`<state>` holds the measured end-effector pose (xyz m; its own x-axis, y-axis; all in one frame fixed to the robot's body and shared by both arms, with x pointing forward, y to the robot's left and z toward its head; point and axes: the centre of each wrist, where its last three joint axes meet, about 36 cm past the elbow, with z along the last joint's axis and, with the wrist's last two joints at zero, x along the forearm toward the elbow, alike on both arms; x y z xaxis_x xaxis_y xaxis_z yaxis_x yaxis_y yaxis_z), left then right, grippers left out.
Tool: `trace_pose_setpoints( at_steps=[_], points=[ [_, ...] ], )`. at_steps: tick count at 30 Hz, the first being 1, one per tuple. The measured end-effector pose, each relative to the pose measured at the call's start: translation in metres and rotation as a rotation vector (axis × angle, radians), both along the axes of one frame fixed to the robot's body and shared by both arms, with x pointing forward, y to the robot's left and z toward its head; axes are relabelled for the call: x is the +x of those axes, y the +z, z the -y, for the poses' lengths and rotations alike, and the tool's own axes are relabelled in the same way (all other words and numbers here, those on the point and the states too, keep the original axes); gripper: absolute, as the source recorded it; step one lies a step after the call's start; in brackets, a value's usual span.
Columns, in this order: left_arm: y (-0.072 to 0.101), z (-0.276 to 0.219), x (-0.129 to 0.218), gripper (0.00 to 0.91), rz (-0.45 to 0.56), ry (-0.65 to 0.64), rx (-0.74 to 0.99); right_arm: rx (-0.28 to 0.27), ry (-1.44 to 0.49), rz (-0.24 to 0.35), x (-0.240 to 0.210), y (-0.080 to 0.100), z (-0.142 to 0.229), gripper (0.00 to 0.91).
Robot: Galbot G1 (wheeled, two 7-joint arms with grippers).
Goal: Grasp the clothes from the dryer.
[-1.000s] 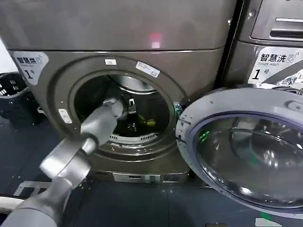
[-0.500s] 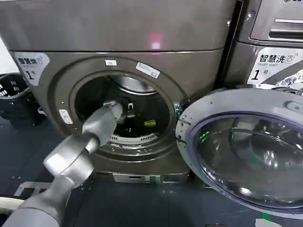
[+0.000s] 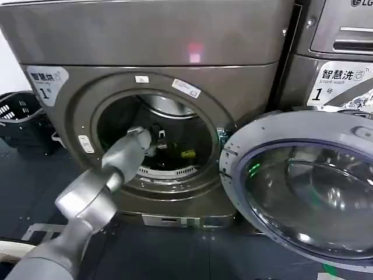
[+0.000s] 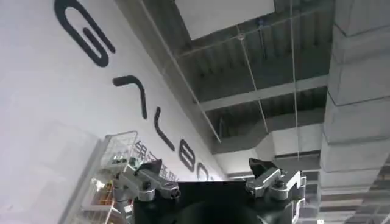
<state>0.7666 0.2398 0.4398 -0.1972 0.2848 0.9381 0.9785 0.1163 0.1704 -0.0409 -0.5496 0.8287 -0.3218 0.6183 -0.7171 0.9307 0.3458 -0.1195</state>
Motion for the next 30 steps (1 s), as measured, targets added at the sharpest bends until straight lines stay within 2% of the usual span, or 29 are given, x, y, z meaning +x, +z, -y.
trace_pose_setpoints(
  at_steps=[9, 14, 22, 30],
  points=[
    [0.004, 0.0, 0.001, 0.0, -0.005, 0.01, -0.029, 0.004, -0.005, 0.0, -0.002, -0.002, 0.001, 0.907],
    [0.004, 0.0, 0.001, 0.0, 0.044, 0.069, -0.127, 0.003, -0.001, 0.002, 0.0, -0.003, 0.0, 0.907],
    [0.021, 0.01, 0.001, 0.0, 0.276, 0.285, -0.456, -0.005, 0.02, 0.007, 0.006, -0.006, 0.0, 0.907],
    [0.016, 0.034, -0.016, 0.0, 0.502, 0.547, -0.843, -0.013, 0.022, 0.015, 0.008, -0.006, 0.003, 0.907]
  ],
)
